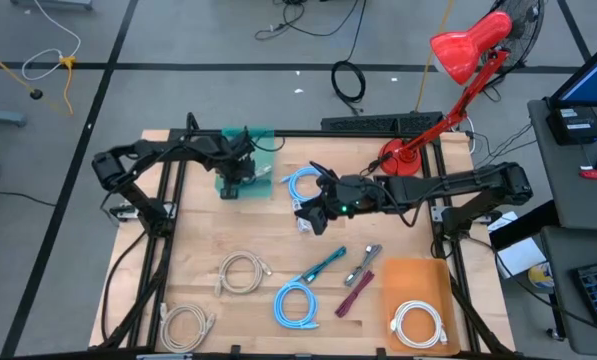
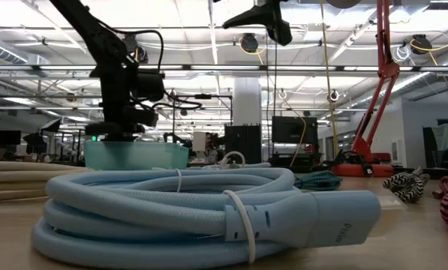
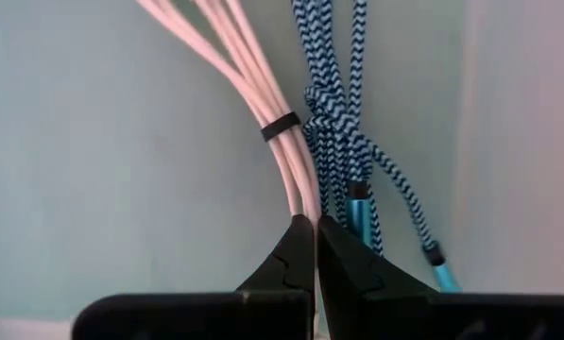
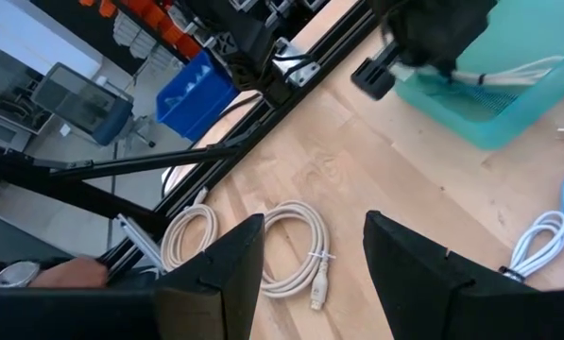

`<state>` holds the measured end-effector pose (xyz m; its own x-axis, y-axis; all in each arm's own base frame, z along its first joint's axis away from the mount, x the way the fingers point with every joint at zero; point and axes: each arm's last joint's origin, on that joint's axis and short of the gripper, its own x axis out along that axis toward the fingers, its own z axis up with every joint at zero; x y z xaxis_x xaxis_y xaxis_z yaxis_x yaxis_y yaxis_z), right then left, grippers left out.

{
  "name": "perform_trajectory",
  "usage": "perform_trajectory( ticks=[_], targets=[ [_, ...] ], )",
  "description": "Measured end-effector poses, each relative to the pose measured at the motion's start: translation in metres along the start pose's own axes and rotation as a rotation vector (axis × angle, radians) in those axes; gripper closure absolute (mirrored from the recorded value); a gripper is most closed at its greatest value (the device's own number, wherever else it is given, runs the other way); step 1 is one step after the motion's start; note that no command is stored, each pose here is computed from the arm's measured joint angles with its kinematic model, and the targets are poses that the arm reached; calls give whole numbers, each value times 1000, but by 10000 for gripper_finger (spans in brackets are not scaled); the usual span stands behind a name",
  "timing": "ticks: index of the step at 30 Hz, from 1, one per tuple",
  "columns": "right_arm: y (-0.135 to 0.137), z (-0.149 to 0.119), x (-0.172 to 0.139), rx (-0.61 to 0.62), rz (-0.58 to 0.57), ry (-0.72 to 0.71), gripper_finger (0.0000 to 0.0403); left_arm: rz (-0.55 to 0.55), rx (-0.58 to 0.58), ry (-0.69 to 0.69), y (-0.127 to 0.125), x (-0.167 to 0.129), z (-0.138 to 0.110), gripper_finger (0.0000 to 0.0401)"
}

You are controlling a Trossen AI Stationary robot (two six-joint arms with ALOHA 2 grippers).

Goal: Pick & Place USB Port
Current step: Put the light brown USB cable into the blue bin

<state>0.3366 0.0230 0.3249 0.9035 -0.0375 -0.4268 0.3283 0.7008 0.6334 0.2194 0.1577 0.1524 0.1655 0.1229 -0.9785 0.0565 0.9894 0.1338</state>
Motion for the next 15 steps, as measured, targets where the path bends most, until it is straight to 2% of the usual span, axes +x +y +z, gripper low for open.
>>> perform_trajectory(
  ticks=[6, 11, 15],
  targets=[
    [-4, 4, 1, 7, -10, -10, 232, 26, 37, 33, -9, 0, 6, 399],
    [-3, 6, 0, 9, 6, -25, 232, 92, -8, 76, -9, 0, 6, 377],
    [-2, 6, 0, 10, 12, -29, 232, 104, -46, 85, -9, 0, 6, 353]
  ],
)
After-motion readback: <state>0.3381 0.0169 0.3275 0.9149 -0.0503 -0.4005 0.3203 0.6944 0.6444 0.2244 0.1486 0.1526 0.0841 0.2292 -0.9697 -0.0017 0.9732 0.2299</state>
